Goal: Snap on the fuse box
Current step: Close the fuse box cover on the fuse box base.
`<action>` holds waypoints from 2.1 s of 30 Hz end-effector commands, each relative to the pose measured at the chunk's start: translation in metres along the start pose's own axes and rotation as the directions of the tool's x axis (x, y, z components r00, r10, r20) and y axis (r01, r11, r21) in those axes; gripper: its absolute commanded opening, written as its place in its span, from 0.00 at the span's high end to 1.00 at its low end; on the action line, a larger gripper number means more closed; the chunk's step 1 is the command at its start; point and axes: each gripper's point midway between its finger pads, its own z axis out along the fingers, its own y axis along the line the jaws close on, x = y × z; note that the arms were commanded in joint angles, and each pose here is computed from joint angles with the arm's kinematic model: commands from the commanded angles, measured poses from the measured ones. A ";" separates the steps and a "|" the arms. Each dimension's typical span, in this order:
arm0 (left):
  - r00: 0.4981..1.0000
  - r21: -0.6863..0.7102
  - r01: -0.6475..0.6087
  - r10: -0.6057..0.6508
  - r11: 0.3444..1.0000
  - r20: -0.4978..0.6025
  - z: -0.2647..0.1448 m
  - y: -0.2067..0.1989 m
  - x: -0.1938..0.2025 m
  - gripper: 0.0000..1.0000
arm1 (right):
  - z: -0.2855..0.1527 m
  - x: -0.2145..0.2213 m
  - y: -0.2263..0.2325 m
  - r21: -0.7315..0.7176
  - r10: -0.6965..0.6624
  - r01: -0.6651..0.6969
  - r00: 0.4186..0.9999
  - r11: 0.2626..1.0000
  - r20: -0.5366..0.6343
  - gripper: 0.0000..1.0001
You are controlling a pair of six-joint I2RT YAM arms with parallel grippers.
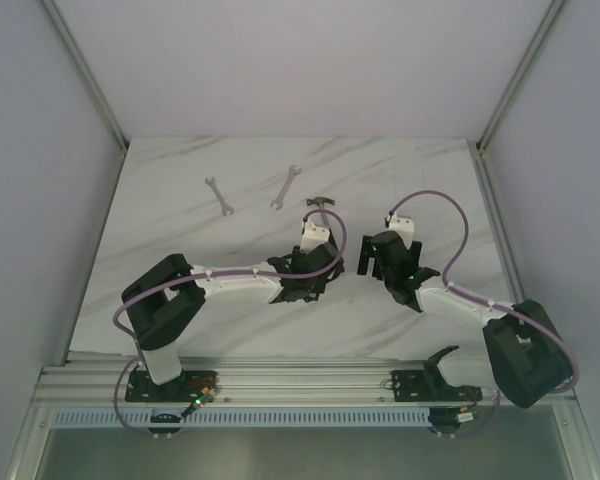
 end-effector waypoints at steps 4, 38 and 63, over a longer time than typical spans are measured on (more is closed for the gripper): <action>0.917 -0.124 -0.143 0.084 0.982 -0.391 0.006 0.053 0.125 0.64 | 0.001 -0.018 0.008 -0.022 0.017 -0.016 0.999 1.000 0.041 0.00; 0.986 0.228 0.165 -0.167 0.960 -0.014 -0.056 0.011 0.003 0.32 | -0.065 0.010 0.133 -0.662 0.019 -0.123 0.987 0.739 -0.163 0.21; 0.965 0.282 0.239 -0.194 0.929 -0.177 -0.025 0.005 0.060 0.65 | -0.041 0.089 0.157 -0.635 -0.125 -0.172 0.910 0.753 -0.395 0.78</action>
